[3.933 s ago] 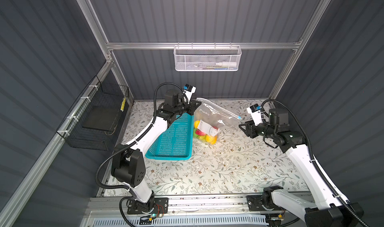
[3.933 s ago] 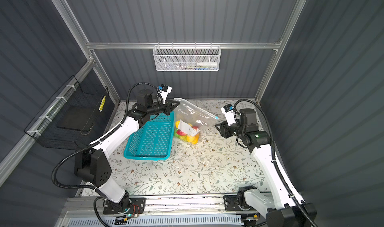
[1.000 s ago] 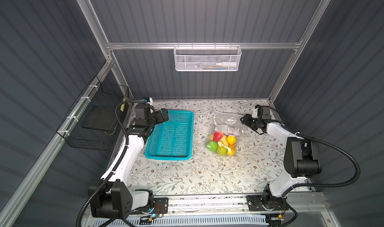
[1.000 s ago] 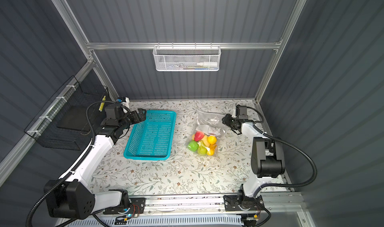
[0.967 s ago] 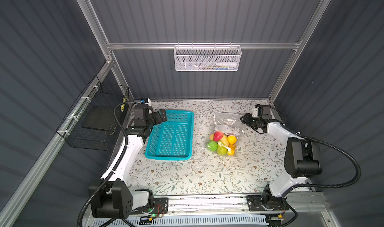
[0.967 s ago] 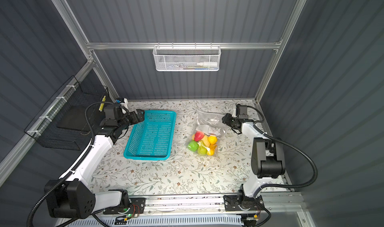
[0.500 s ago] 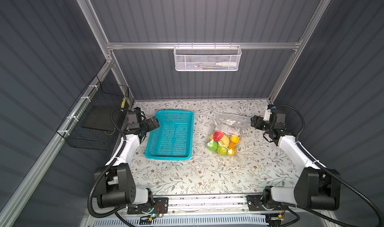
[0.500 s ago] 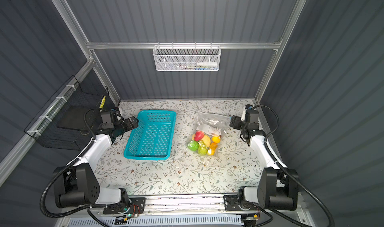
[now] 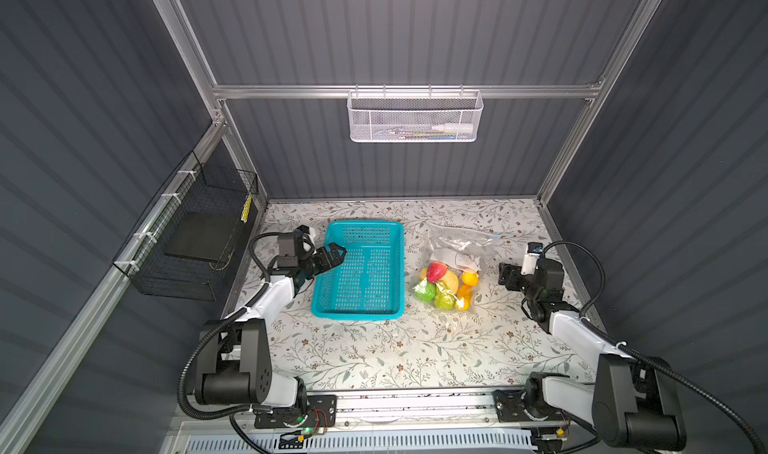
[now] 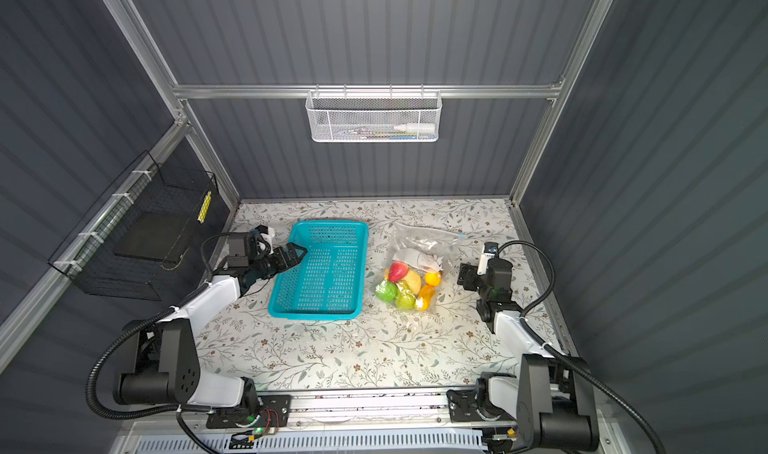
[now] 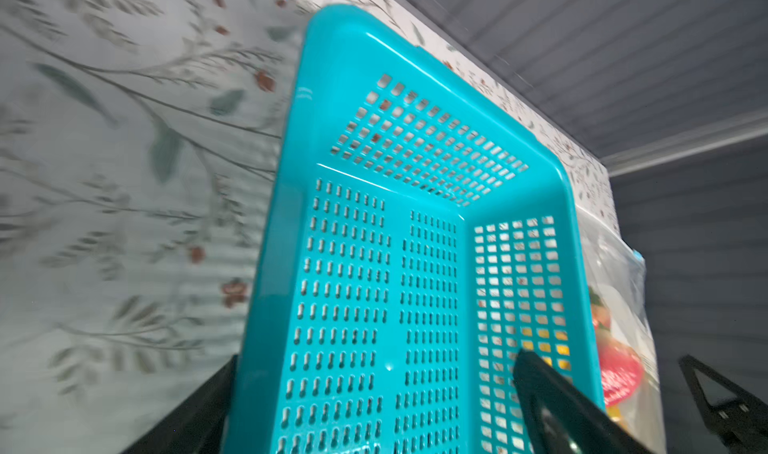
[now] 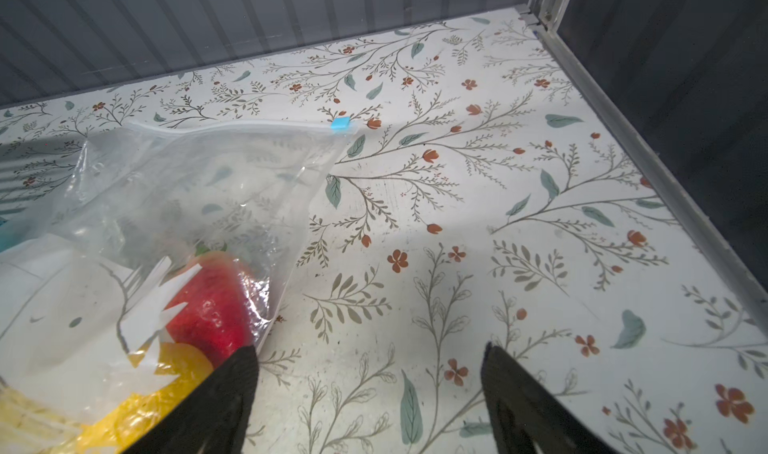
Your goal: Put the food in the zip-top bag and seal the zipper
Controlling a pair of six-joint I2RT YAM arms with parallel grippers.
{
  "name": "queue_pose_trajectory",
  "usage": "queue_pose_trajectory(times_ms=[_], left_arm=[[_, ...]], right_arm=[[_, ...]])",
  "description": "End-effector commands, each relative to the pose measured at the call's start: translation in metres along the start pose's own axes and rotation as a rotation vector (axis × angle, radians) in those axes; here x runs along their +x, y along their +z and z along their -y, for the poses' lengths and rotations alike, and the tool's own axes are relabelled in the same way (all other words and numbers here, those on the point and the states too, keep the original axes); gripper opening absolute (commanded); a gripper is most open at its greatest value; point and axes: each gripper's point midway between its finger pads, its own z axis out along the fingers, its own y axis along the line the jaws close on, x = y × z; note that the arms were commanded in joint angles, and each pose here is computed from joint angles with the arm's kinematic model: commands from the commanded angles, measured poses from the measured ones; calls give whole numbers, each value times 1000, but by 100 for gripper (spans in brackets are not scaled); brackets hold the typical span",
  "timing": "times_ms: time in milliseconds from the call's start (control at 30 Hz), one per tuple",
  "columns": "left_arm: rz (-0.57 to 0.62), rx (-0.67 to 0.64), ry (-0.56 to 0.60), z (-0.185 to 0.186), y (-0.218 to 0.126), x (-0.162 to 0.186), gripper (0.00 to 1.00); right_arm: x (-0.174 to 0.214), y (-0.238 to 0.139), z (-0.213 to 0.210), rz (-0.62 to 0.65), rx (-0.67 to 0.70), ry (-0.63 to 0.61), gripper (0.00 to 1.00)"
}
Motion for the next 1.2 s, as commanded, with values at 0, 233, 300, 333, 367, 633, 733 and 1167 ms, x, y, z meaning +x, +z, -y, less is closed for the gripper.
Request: queue_pose_trajectory(times_ms=[0, 233, 300, 333, 367, 633, 733, 1167], left_arm=[[-1, 87, -28, 33, 9, 6, 100], [86, -24, 76, 34, -1, -24, 100], [97, -94, 131, 26, -8, -32, 100], [109, -125, 153, 21, -11, -37, 100], [118, -156, 161, 13, -15, -41, 100], [216, -397, 146, -72, -50, -63, 100], [216, -499, 207, -96, -52, -60, 100], [313, -538, 401, -142, -17, -29, 100]], right_arm=[[-24, 4, -1, 151, -10, -35, 86], [-30, 15, -3, 228, -26, -68, 86], [-22, 16, -1, 260, -18, -64, 87], [-20, 16, 2, 290, -7, -58, 87], [-19, 16, 3, 296, 2, -52, 87], [-20, 21, 10, 256, 39, -31, 97], [-19, 22, 10, 247, 41, -32, 99], [-19, 22, 10, 251, 40, -31, 99]])
